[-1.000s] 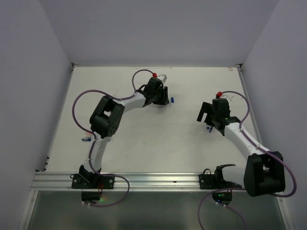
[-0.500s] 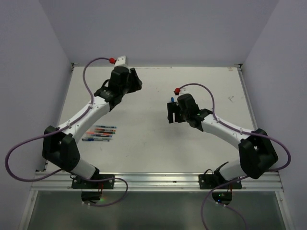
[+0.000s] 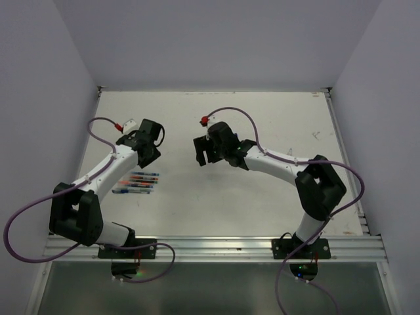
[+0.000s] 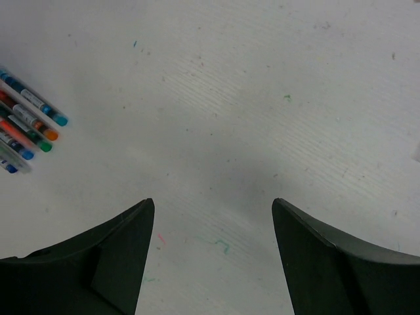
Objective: Open the pen caps
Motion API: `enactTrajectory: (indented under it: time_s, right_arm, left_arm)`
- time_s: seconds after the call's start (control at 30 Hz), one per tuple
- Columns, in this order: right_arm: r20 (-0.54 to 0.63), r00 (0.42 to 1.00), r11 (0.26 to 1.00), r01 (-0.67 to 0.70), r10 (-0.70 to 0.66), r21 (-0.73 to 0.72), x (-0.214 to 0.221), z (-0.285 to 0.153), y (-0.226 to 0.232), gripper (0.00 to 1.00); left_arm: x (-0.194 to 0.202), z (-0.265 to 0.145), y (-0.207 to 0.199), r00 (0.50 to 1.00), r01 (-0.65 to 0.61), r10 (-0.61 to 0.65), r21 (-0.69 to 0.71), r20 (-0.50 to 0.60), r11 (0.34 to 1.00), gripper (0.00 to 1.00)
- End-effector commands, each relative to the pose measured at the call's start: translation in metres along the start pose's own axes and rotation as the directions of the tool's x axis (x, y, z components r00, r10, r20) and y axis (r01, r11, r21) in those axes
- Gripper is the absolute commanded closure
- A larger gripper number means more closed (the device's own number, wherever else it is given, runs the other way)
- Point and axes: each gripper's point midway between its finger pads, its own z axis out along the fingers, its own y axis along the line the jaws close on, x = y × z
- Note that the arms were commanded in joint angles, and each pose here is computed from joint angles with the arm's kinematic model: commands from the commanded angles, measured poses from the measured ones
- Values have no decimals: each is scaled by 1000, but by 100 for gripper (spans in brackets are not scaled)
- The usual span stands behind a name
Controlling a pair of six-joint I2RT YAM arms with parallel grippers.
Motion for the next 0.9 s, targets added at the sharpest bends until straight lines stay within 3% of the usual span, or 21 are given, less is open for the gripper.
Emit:
enactTrajectory:
  time_s: [0.0, 0.23, 0.57, 0.87]
  right_arm:
    - [30, 999, 998, 24, -22, -62, -20, 9, 19, 24]
    - [62, 998, 998, 25, -22, -57, -22, 4, 17, 23]
    - [104, 994, 999, 40, -38, -23, -16, -15, 4, 23]
    - [124, 991, 999, 50, -50, -4, -14, -22, -2, 23]
  left_arm:
    - [-14, -10, 19, 988, 145, -138, -98, 76, 985, 57]
    - [1, 1, 40, 978, 210, -202, -210, 57, 955, 60]
    - [15, 34, 42, 959, 276, -282, -231, 5, 933, 72]
    - [16, 50, 49, 953, 292, -302, -268, 3, 918, 73]
